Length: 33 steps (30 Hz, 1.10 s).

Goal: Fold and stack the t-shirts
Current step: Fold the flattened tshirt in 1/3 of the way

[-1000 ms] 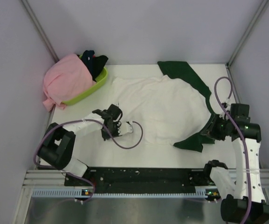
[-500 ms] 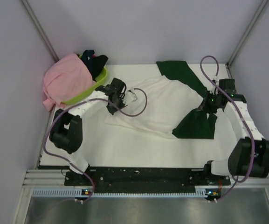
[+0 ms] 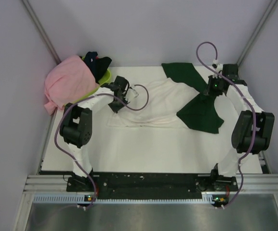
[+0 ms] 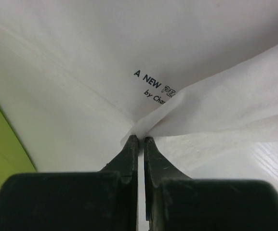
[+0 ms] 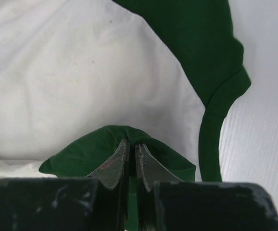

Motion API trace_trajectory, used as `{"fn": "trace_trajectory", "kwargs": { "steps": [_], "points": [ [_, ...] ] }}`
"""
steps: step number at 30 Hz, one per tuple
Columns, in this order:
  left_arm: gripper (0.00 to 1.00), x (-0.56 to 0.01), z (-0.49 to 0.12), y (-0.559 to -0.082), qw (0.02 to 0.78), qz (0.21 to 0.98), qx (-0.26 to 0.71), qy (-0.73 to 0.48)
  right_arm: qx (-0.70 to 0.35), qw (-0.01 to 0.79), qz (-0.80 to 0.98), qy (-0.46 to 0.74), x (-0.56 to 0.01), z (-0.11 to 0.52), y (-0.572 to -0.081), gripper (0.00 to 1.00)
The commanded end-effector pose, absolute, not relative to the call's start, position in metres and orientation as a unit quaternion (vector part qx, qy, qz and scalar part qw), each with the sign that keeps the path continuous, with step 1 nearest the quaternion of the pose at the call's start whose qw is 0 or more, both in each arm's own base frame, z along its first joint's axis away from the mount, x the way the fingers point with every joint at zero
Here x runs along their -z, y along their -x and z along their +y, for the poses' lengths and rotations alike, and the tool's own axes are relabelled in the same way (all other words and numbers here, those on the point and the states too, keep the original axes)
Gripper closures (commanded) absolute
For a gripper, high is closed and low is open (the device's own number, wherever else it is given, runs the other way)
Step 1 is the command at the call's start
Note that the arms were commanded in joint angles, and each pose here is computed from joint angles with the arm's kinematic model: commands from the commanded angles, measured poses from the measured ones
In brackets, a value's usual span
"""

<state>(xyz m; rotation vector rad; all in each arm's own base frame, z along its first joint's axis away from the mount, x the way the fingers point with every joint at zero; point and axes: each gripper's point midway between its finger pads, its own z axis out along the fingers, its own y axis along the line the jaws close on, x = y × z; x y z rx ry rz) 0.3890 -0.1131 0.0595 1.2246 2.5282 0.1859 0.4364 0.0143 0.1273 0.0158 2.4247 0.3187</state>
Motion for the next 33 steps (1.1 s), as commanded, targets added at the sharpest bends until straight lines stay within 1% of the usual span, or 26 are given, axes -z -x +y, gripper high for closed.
{"fn": "trace_trajectory", "kwargs": {
  "steps": [1,6,12,15,19,23,28,30,31,33],
  "points": [
    [1.00,-0.080,-0.121,-0.412,0.193,0.884,-0.072,-0.421,-0.091,0.417,0.903,0.043,-0.173,0.007,-0.471,1.00],
    [1.00,-0.072,-0.118,-0.417,0.181,0.885,-0.082,-0.420,-0.089,0.400,0.911,0.052,-0.161,0.006,-0.477,1.00],
    [1.00,-0.079,-0.096,-0.423,0.188,0.905,-0.104,-0.367,-0.032,0.399,0.915,0.048,-0.166,-0.016,-0.485,1.00],
    [1.00,-0.083,-0.085,-0.427,0.196,0.915,-0.100,-0.337,-0.024,0.395,0.917,0.048,-0.165,-0.023,-0.483,1.00],
    [1.00,-0.080,-0.088,-0.423,0.193,0.917,-0.084,-0.338,-0.016,0.381,0.923,0.049,-0.157,-0.026,-0.479,1.00],
    [1.00,-0.082,-0.090,-0.434,0.205,0.914,-0.089,-0.340,-0.025,0.378,0.924,0.050,-0.154,-0.024,-0.482,1.00],
    [1.00,-0.086,-0.089,-0.452,0.221,0.909,-0.108,-0.336,-0.062,0.391,0.916,0.060,-0.159,-0.008,-0.505,1.00],
    [0.97,-0.083,-0.087,-0.457,0.227,0.906,-0.119,-0.336,-0.070,0.388,0.916,0.070,-0.153,0.001,-0.515,1.00],
    [0.94,-0.082,-0.087,-0.461,0.232,0.905,-0.123,-0.336,-0.074,0.385,0.917,0.075,-0.149,0.004,-0.519,1.00],
    [0.82,-0.084,-0.088,-0.472,0.249,0.901,-0.131,-0.329,-0.078,0.380,0.919,0.073,-0.138,0.007,-0.530,1.00]
  ]
}}
